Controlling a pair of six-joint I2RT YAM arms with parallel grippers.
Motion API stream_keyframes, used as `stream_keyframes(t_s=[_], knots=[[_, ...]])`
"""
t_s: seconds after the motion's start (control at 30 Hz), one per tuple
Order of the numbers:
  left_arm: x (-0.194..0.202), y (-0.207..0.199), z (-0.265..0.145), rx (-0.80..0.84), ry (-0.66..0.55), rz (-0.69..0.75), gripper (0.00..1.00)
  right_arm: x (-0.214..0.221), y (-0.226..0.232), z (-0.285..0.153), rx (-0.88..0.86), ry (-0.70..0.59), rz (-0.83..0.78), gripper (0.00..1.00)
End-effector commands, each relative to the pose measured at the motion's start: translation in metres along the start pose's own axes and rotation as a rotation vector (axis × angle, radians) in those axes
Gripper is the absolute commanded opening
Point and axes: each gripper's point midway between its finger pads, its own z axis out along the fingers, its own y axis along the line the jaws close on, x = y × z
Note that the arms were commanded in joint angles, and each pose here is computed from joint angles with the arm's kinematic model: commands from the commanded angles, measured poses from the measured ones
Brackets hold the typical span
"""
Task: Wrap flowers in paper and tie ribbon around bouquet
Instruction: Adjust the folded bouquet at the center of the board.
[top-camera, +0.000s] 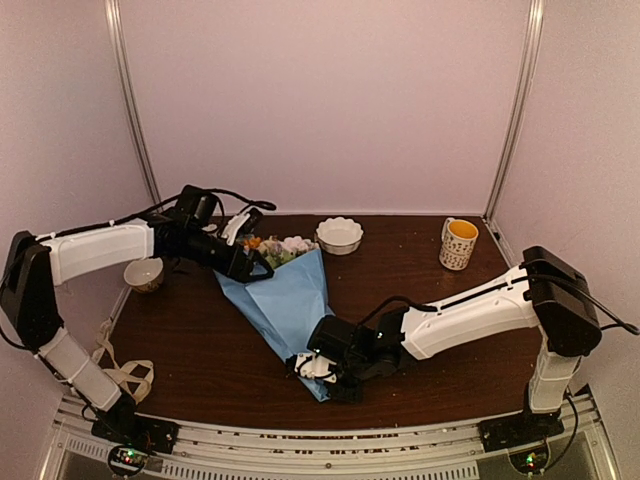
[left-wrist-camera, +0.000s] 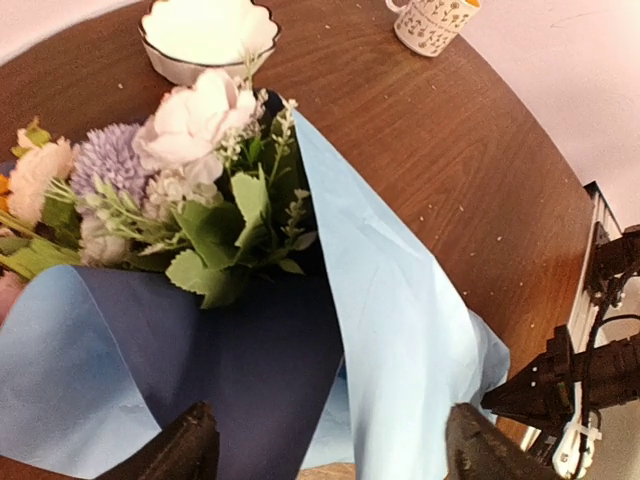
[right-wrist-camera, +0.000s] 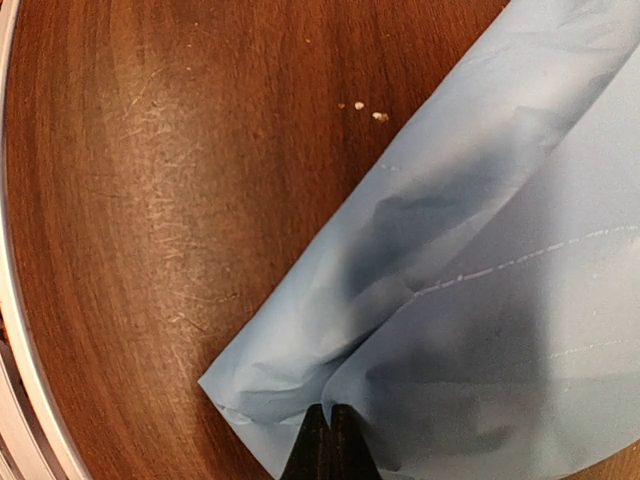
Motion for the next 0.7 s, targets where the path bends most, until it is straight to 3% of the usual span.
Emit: stream_keyframes(t_s=[0.0, 0.1, 0.17, 0.27, 0.37, 0.47, 0.67], knots=[[-0.034, 0.006, -0.028, -0.147, -0.135, 0.194, 0.74, 0.022, 0.008, 0.01, -0.012, 0.082, -0.016, 0.0], [-0.035, 0.02, -0.032, -0.232, -0.103, 0.27, 0.58, 0.023, 0.008, 0.009, -0.009, 0.082, -0.015, 0.0], [-0.033, 0.021, -0.028, -0.225, -0.065, 0.312, 0.55, 0.023, 0.008, 0.009, -0.007, 0.083, -0.014, 0.0], [-0.022, 0.016, -0.018, -0.15, 0.017, 0.366, 0.56, 0.024, 0.008, 0.01, -0.006, 0.085, -0.009, 0.0], [-0.012, 0.007, -0.01, -0.059, 0.092, 0.378, 0.65, 0.025, 0.008, 0.009, -0.004, 0.082, -0.007, 0.0], [-0.004, 0.014, -0.005, -0.076, 0.13, 0.37, 0.65, 0.025, 0.007, 0.009, -0.001, 0.082, -0.007, 0.0], [-0.008, 0.031, -0.002, -0.163, 0.131, 0.358, 0.28, 0.026, 0.008, 0.01, -0.004, 0.087, -0.011, 0.0]])
